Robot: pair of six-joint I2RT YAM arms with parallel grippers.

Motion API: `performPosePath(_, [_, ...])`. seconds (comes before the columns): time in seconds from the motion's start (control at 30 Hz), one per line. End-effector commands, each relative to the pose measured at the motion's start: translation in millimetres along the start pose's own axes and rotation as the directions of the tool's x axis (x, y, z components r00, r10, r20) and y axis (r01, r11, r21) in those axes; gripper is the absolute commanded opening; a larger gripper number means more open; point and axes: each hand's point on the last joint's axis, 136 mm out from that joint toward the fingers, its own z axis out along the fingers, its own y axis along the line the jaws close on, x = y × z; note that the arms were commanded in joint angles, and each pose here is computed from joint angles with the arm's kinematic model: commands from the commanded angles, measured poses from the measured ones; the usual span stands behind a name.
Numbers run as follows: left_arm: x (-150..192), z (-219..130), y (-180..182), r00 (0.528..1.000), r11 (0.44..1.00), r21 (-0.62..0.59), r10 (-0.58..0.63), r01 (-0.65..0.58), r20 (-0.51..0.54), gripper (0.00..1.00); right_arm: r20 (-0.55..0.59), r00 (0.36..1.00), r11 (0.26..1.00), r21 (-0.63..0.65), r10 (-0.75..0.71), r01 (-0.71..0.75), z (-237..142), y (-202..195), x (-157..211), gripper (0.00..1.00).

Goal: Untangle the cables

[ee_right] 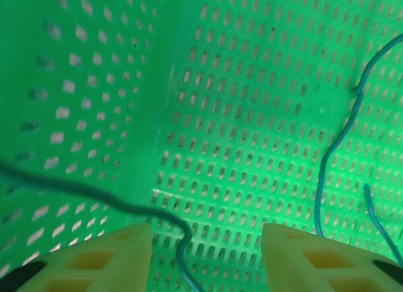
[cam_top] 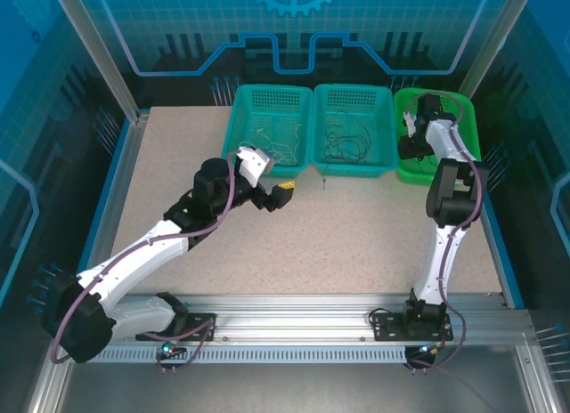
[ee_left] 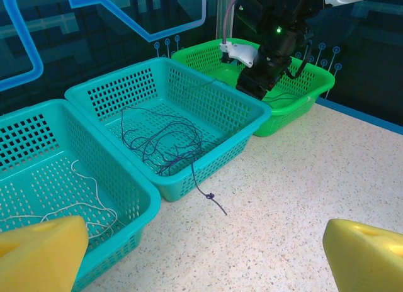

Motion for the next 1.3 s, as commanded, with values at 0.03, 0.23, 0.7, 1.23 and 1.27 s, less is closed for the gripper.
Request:
performPosePath(0.03, [-21, 4, -3, 0.999, 1.000, 0.024, 0.010, -0.011, 0.030, 0.97, 0.041, 0.999, 0.998, -0.065, -0.020, 0.023, -15, 3, -6, 0.51])
performPosePath(0.23, [-30, 9, -2, 0.999, 0.999, 0.027, 0.019, -0.020, 0.037, 0.97, 0.070, 0.998, 0.999, -0.045, 0.010, -0.007, 1, -3, -18, 0.41])
performPosePath(0.7, [-32, 13, -3, 0.999, 0.999, 0.038, -0.017, 0.015, 0.051, 0.97, 0.251, 0.943, 0.975, -0.020, 0.219, -0.222, -54, -46, -22, 0.00])
performPosePath(1.23, [-27, 15, 0, 0.997, 0.998, 0.025, -0.055, 0.054, 0.056, 0.97, 0.085, 0.834, 0.838, -0.069, 0.545, -0.541, -14, -85, 28, 0.13])
performPosePath(1.27, [-26, 15, 3, 0.996, 0.998, 0.008, -0.066, 0.066, 0.053, 0.97, 0.082, 0.831, 0.835, -0.070, 0.551, -0.546, -16, -84, 26, 0.23])
